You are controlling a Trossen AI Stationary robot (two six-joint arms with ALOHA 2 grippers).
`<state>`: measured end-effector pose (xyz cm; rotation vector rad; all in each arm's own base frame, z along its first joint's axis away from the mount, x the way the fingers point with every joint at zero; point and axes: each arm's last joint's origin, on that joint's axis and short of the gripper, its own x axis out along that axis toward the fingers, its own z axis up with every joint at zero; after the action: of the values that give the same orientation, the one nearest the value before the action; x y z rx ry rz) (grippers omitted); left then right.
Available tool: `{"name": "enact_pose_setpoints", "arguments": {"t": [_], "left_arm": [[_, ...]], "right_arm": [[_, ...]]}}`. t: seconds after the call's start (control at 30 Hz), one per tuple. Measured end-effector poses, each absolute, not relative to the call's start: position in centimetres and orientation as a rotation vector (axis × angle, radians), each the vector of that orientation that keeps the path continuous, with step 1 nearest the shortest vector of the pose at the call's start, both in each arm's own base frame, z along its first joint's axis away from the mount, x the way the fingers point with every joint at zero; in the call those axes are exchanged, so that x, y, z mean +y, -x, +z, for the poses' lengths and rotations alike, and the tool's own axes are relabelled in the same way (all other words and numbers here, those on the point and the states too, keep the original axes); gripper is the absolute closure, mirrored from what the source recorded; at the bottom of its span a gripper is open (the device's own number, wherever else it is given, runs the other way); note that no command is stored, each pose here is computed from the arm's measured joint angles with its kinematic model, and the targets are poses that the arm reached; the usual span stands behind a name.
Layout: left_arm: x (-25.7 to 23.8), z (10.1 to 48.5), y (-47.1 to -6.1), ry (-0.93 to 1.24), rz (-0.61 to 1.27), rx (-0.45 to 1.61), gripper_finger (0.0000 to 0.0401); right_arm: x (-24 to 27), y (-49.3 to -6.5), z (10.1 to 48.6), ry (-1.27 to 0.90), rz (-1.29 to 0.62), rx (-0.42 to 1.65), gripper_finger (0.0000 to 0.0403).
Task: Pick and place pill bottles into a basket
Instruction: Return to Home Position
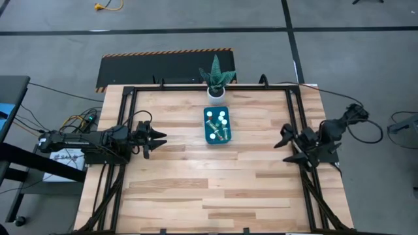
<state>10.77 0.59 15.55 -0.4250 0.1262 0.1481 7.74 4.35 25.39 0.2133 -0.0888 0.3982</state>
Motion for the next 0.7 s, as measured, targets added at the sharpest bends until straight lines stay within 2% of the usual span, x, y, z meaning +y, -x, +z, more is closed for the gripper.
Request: {"name": "enact_pose_setpoints", "arguments": {"t": [0.3, 0.53, 0.7], "left_arm": [[0.6, 15.6, -10.8, 0.425, 0.148, 0.126, 0.0236], [0.6, 15.5, -10.8, 0.425, 0.148, 0.126, 0.0236], [0.6, 15.6, -10.8, 0.425, 0.148, 0.126, 0.0236]], "right_arm": [[4.7, -7.4, 21.3, -0.279, 0.524, -0.229, 0.0137], [4.9, -7.5, 20.3, -0.321, 0.572, -0.324, 0.0137], [4.7, -8.0, 19.6, -0.282, 0.527, -0.261, 0.0137]]}}
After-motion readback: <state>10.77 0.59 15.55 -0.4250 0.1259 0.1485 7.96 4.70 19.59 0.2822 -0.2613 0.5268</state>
